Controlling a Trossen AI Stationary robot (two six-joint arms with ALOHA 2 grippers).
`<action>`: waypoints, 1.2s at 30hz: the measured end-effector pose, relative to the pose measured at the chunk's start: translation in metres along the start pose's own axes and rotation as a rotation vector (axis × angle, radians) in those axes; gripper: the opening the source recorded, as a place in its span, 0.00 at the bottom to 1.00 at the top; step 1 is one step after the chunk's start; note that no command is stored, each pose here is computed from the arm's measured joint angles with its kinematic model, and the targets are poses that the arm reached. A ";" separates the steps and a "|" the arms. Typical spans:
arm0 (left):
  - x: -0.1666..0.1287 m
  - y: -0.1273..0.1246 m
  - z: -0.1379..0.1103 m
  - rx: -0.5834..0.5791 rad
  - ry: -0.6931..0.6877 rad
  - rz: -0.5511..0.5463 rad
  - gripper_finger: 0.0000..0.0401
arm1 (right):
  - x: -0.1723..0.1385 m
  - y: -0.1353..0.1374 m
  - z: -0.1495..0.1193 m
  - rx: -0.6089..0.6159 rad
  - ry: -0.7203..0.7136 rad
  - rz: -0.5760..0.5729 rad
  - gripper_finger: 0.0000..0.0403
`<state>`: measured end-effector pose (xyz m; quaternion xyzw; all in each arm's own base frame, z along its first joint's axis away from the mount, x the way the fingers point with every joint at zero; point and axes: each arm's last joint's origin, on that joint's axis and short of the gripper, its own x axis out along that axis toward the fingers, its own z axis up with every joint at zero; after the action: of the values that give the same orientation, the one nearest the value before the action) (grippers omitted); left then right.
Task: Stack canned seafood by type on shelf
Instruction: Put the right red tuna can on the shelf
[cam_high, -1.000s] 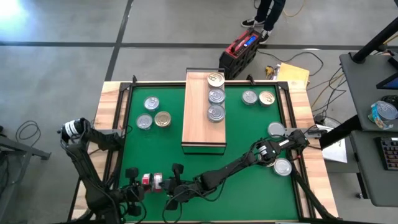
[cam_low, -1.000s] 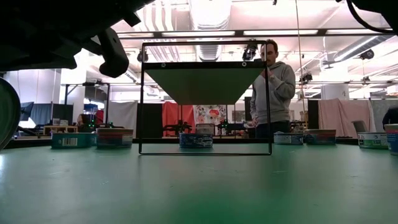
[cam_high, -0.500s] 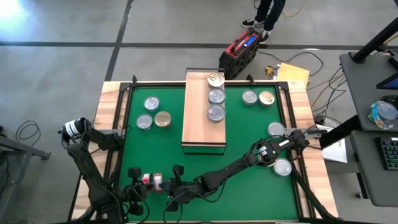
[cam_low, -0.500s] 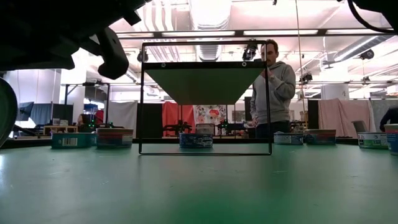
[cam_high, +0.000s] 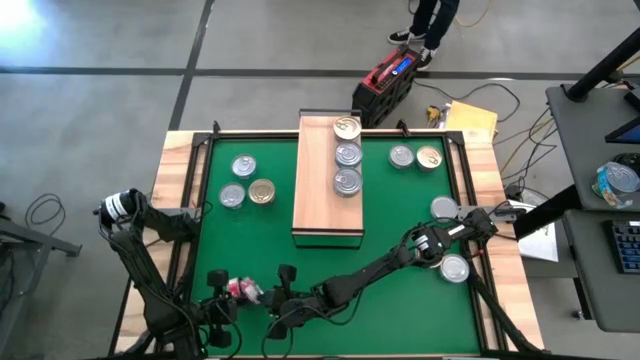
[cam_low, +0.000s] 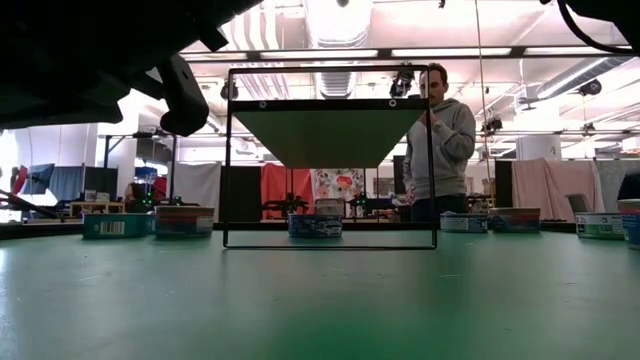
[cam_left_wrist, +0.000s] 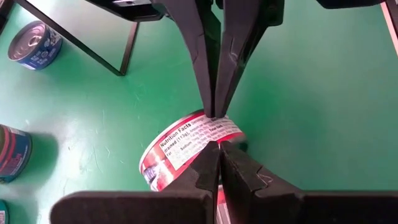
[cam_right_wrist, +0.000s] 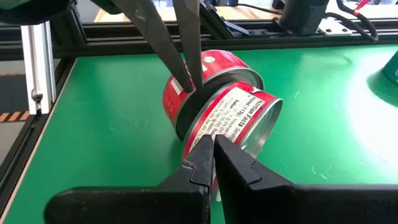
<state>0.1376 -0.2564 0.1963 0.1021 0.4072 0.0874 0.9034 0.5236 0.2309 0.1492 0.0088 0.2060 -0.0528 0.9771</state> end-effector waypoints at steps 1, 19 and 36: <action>0.000 0.000 0.000 0.000 0.000 -0.001 0.00 | 0.000 0.001 0.000 0.000 0.000 0.001 0.02; 0.000 0.000 0.000 0.050 -0.001 -0.003 0.00 | -0.036 0.035 0.013 0.204 -0.064 -0.214 0.02; -0.001 0.000 -0.001 0.076 -0.001 -0.002 0.00 | -0.047 0.056 0.003 0.304 -0.132 -0.239 0.02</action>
<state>0.1366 -0.2568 0.1965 0.1360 0.4101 0.0707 0.8991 0.4884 0.2915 0.1708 0.1280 0.1306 -0.1994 0.9627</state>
